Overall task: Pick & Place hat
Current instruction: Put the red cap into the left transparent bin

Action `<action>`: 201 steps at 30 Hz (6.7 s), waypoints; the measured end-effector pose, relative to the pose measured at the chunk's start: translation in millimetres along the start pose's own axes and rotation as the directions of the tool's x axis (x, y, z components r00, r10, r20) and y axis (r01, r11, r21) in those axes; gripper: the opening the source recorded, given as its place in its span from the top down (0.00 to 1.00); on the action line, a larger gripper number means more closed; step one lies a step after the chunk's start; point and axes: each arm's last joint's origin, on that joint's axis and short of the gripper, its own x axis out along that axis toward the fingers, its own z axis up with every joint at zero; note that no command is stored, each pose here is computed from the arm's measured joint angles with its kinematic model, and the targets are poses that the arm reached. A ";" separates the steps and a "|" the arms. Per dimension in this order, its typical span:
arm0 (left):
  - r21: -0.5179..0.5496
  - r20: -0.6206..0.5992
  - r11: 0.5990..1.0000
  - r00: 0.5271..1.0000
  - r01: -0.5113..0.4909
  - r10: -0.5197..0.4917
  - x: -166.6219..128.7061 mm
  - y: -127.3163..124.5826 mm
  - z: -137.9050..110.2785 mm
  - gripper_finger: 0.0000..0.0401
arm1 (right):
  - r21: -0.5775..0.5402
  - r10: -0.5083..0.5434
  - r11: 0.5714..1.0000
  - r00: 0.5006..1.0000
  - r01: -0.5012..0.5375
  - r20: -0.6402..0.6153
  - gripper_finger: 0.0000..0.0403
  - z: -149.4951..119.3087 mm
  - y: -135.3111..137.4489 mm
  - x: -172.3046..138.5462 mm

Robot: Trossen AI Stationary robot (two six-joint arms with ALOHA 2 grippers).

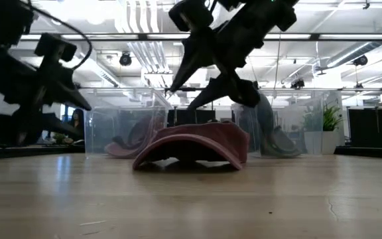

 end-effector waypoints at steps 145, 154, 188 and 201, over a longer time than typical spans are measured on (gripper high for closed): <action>0.777 0.035 0.628 0.999 -0.045 0.029 102.0 -98.5 57.2 0.50 | -0.637 -0.166 0.755 0.985 0.153 0.041 0.54 -87.1 32.9 -40.0; 0.829 0.068 0.550 0.994 -0.102 0.081 136.4 -103.0 60.2 0.50 | -0.612 -0.185 0.784 0.980 0.106 -0.067 0.54 -110.7 70.7 1.3; 0.892 -0.032 0.432 0.936 -0.132 0.351 91.5 -108.1 6.1 0.50 | 0.535 0.022 0.845 1.000 -0.027 0.017 0.54 -187.0 75.5 17.7; 0.948 -0.128 0.318 0.896 -0.016 0.425 101.8 -86.1 -0.6 0.50 | 0.638 -0.044 0.770 0.997 -0.011 0.071 0.54 -184.3 67.9 54.6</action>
